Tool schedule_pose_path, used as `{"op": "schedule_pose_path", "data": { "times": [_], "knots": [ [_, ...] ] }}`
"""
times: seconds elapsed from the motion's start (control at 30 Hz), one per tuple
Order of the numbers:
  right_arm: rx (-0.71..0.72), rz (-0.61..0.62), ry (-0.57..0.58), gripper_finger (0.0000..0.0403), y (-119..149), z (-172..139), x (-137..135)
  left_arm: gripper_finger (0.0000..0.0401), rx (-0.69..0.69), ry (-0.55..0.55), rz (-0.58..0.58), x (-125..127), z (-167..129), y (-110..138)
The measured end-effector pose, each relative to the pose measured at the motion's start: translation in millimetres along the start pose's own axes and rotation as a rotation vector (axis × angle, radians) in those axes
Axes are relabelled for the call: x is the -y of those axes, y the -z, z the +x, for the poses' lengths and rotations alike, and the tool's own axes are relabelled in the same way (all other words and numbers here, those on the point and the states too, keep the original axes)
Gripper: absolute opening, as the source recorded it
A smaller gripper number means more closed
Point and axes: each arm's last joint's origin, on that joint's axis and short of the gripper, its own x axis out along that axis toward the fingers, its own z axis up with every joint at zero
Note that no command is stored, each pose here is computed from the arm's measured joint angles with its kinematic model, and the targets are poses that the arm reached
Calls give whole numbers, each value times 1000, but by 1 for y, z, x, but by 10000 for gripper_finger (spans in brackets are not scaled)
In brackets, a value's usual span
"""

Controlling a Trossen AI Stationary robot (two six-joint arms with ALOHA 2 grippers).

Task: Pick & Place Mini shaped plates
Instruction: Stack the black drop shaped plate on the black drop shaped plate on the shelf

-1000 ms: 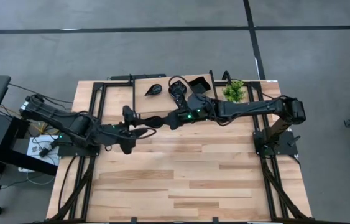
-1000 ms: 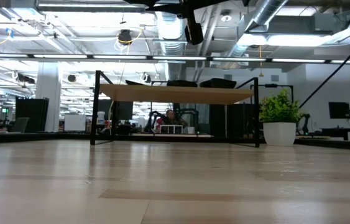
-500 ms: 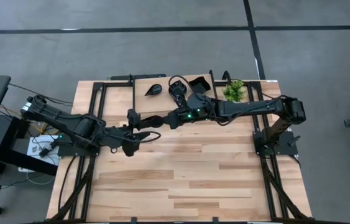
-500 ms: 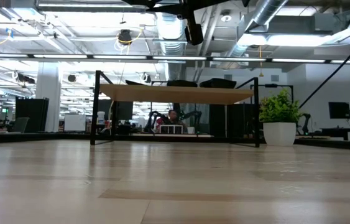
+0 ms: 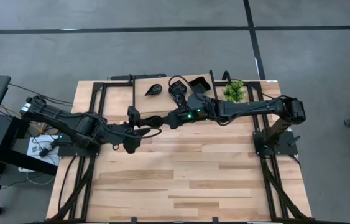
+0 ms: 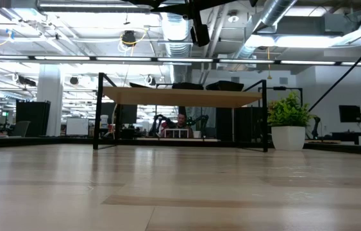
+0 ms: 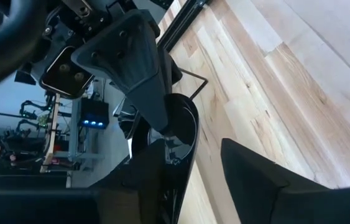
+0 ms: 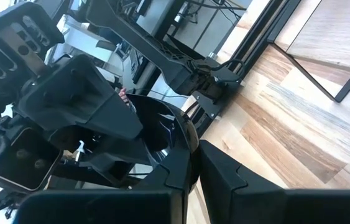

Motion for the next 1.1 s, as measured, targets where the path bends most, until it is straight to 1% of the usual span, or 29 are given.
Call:
{"op": "schedule_pose_path", "data": {
  "times": [0.17,0.3,0.77,1.1],
  "knots": [
    [0,0,0,27,0,0,0,122,2,1,1,0,0,0],
    [0,0,0,27,0,0,0,99,2,1,1,0,0,0],
    [0,0,0,27,0,0,0,63,7,-2,-4,0,0,-1],
    [1,-1,-1,27,0,0,0,25,11,-1,-5,0,0,-1]
  ]
}}
